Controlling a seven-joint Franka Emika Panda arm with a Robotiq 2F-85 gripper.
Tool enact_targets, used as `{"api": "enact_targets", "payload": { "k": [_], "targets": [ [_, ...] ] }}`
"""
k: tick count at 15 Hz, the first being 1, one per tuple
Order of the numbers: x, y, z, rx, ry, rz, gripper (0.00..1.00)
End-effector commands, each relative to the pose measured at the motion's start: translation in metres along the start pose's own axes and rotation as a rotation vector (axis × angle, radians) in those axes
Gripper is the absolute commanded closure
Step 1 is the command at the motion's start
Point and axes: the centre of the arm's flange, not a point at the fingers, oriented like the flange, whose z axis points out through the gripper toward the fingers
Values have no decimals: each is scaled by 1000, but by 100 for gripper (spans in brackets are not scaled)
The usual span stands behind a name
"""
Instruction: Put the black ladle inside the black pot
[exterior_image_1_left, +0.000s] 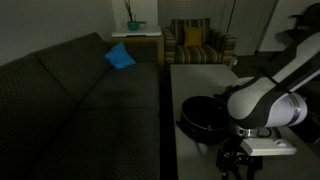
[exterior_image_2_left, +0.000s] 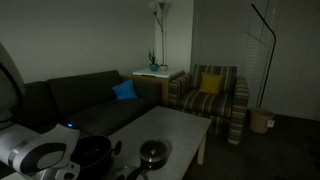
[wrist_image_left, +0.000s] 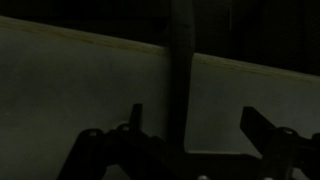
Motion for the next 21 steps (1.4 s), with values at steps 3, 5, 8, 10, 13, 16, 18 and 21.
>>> {"api": "enact_targets", "payload": {
  "k": [3, 5, 8, 10, 13, 16, 18, 21],
  "targets": [
    [20, 3, 34, 7, -31, 19, 0],
    [20, 5, 38, 9, -34, 24, 0],
    [21, 9, 43, 24, -34, 33, 0],
    [19, 8, 42, 35, -32, 37, 0],
    [-5, 3, 5, 15, -15, 30, 0],
    [-5, 3, 5, 15, -16, 30, 0],
    [-5, 3, 5, 16, -16, 31, 0],
    [-5, 3, 5, 16, -16, 31, 0]
  ]
}}
